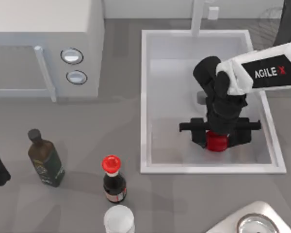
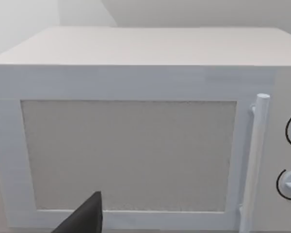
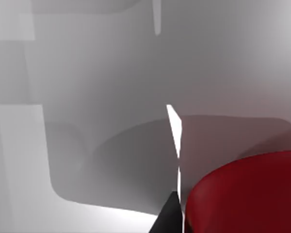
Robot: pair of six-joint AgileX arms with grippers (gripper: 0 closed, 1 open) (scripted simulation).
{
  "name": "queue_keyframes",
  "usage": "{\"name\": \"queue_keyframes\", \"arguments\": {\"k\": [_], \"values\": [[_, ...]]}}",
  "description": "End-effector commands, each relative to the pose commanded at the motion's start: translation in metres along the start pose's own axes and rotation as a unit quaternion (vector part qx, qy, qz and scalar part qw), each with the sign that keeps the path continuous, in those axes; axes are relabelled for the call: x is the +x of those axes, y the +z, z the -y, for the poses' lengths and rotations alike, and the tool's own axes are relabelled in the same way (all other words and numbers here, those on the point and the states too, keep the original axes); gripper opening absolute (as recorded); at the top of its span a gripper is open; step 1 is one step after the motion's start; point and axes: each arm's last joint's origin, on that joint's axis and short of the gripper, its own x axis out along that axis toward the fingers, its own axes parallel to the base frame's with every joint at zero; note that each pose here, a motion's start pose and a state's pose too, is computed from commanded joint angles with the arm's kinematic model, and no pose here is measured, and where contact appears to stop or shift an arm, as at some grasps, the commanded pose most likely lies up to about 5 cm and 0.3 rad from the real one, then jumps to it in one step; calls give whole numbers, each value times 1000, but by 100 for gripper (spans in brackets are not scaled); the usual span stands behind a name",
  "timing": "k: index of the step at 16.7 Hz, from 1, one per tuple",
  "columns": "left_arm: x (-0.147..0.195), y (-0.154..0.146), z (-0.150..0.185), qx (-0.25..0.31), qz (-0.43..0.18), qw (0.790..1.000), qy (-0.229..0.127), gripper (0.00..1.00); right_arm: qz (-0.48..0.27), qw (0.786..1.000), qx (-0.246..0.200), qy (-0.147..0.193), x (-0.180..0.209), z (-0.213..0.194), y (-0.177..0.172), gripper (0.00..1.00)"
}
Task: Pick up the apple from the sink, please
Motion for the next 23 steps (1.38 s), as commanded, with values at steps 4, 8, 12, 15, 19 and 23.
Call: {"name": "queue_keyframes", "arguments": {"k": [4, 8, 12, 15, 19, 23], "values": [[0, 0, 0, 0, 0, 1000, 0, 100, 0, 1000, 0, 0, 0, 0, 0, 0], [0, 0, 0, 0, 0, 1000, 0, 100, 25, 1000, -3, 1, -35, -3, 10, 0], [0, 0, 0, 0, 0, 1000, 0, 100, 26, 1000, -3, 1, -85, -12, 26, 0], [0, 0, 0, 0, 0, 1000, 0, 100, 13, 1000, -3, -5, -144, -14, 30, 0], [0, 0, 0, 0, 0, 1000, 0, 100, 8, 1000, -3, -7, -225, -8, 19, 0], [0, 0, 0, 0, 0, 1000, 0, 100, 23, 1000, -3, 0, -273, -1, 6, 0]]}}
